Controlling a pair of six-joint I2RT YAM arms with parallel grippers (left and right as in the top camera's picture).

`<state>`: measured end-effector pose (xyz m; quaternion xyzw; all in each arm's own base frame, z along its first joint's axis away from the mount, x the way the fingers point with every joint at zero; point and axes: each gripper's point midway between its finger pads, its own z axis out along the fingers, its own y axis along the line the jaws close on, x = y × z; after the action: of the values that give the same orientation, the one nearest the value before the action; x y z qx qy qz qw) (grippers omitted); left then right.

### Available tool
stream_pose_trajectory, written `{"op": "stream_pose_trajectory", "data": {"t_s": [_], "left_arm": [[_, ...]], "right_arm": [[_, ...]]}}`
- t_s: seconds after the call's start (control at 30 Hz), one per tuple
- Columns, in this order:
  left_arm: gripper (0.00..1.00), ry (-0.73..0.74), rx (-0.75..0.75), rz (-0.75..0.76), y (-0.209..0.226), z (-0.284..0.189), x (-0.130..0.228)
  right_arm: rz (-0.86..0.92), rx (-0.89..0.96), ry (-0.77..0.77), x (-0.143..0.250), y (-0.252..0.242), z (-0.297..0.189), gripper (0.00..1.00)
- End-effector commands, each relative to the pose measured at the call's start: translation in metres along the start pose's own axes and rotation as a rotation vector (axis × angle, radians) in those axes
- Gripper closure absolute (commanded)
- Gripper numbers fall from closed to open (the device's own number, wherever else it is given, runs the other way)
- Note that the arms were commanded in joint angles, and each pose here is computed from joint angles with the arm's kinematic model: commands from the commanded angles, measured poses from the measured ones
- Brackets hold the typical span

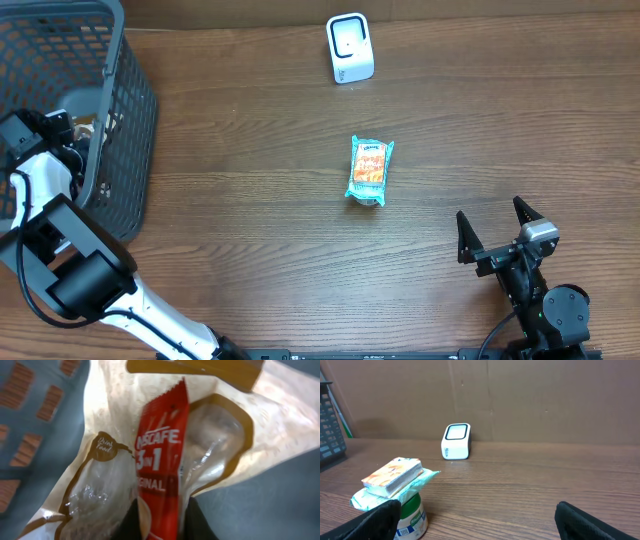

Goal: Scan the item barcode
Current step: 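Close the left gripper on the red Nescafe sachet and lift, then carry the sachet with a brown pouch toward the table centre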

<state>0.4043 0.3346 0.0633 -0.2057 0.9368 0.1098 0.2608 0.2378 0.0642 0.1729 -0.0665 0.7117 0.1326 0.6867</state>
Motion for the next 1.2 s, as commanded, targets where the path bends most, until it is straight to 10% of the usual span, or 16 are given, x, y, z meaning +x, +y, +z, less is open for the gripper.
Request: {"op": "stream_pose_trajectory", "data": {"t_s": [0.0,0.43,0.77,1.17], "left_arm": [[0.96,-0.126,-0.013,-0.031,0.008,-0.044,-0.041],[0.96,-0.326,-0.057,-0.046,0.014,-0.123,-0.091],[0.96,-0.657,-0.058,-0.083,-0.007,-0.286,-0.146],[0.96,-0.665,0.146,-0.115,-0.112,-0.398,-0.09]], "right_arm": [[0.004,0.004,-0.002,0.002,-0.001,0.0,0.0],[0.004,0.005,-0.002,0.002,-0.001,0.0,0.0],[0.004,0.004,-0.002,0.002,-0.001,0.0,0.0],[0.004,0.004,-0.002,0.002,-0.001,0.0,0.0]]}}
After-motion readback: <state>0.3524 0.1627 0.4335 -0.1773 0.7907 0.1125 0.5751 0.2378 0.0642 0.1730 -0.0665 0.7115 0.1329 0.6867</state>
